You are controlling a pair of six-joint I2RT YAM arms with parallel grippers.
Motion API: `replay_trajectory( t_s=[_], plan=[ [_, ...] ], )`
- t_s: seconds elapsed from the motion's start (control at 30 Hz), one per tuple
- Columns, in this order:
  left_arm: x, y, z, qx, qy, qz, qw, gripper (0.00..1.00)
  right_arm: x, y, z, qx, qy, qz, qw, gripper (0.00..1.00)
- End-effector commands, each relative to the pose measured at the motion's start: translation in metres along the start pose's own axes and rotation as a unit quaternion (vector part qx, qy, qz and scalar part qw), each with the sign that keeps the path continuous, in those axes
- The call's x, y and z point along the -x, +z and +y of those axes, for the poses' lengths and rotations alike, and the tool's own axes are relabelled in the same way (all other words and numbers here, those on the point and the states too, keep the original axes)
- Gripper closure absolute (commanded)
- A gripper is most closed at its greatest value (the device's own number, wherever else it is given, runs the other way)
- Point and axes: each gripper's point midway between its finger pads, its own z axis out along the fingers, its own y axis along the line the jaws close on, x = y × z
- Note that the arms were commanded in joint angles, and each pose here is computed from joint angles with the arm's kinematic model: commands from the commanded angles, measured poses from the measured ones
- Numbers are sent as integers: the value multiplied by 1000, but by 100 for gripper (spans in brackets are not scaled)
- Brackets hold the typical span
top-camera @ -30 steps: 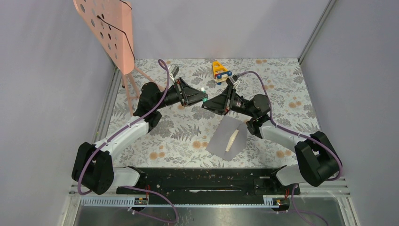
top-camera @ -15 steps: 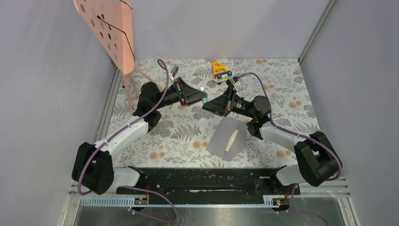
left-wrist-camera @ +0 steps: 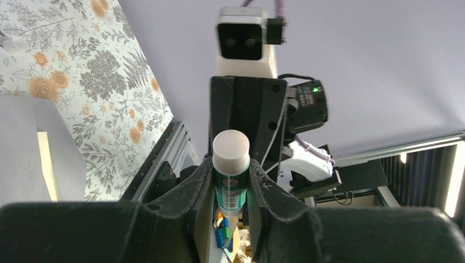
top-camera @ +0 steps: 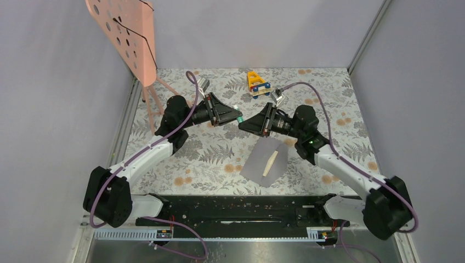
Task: Place the letter into the envelope and seal it
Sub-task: Unscrew the solid glue.
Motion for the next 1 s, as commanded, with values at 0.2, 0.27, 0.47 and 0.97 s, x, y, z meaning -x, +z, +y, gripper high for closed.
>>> replay_trajectory(
  t_s=[0.2,0.27,0.47,0.97],
  plan=[
    [15,-6,-18,-4,50,-34,998,100,11,-51,-27,-264,-210,-18,941,100],
    [16,-6,-17,-4,45,-37,998,100,9,-54,-26,-287,-236,-12,928,100],
    [21,-3,-19,-12,30,-43,999,100,0,-48,-23,-292,-268,-7,918,100],
    [25,7,-15,-8,4,-27,1000,100,1,-54,-38,-404,-373,-20,835,100]
  ],
)
